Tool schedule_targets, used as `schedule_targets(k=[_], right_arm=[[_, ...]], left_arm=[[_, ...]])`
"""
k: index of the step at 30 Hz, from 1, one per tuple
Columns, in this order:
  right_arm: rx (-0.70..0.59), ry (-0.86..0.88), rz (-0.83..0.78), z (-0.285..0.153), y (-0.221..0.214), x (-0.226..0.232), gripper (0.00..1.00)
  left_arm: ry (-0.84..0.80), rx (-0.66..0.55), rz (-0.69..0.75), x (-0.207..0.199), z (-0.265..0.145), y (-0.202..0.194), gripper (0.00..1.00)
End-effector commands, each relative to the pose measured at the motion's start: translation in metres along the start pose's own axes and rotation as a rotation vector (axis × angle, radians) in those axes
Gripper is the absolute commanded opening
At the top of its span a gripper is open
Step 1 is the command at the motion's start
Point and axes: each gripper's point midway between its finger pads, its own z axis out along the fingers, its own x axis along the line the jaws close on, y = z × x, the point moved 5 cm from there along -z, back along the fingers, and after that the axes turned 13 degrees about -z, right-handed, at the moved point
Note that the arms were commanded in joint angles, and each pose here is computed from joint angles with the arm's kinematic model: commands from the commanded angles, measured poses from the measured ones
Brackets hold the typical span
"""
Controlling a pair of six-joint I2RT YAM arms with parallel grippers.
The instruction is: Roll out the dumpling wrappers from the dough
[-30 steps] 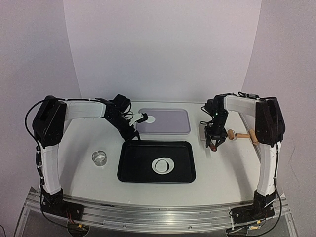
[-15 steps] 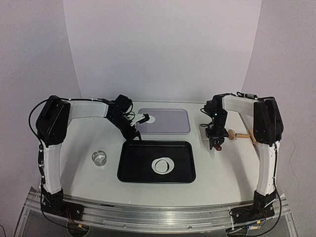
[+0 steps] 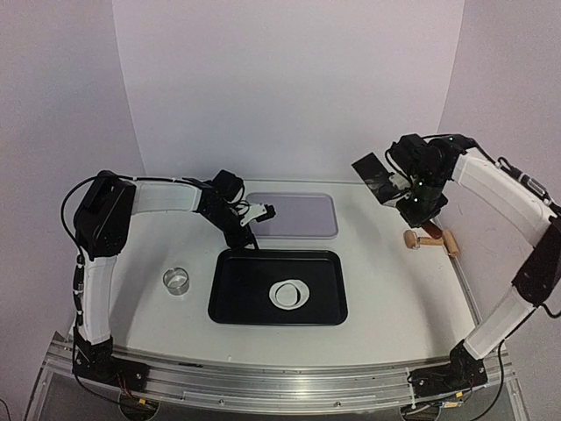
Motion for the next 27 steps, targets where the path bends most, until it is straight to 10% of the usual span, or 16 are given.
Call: schedule_targets(k=[1,11,27], right_arm=[[-0.009,-0.220,-0.476,-0.003,0.012,0.023,0.00],[-0.086,-0.235,-0.833,-0.014,-0.001,0.067,0.00],[-0.030,-0.273,-0.969,0.015,-0.028,0.102,0.00]], left_arm=[[-0.001,-0.037,0.116,-0.002,0.012,0.016,0.63],[-0.011,-0.009,0.190,-0.008,0.044,0.019,0.41],[-0.059,0.033,0.204,-0.032,0.064,0.014,0.02]])
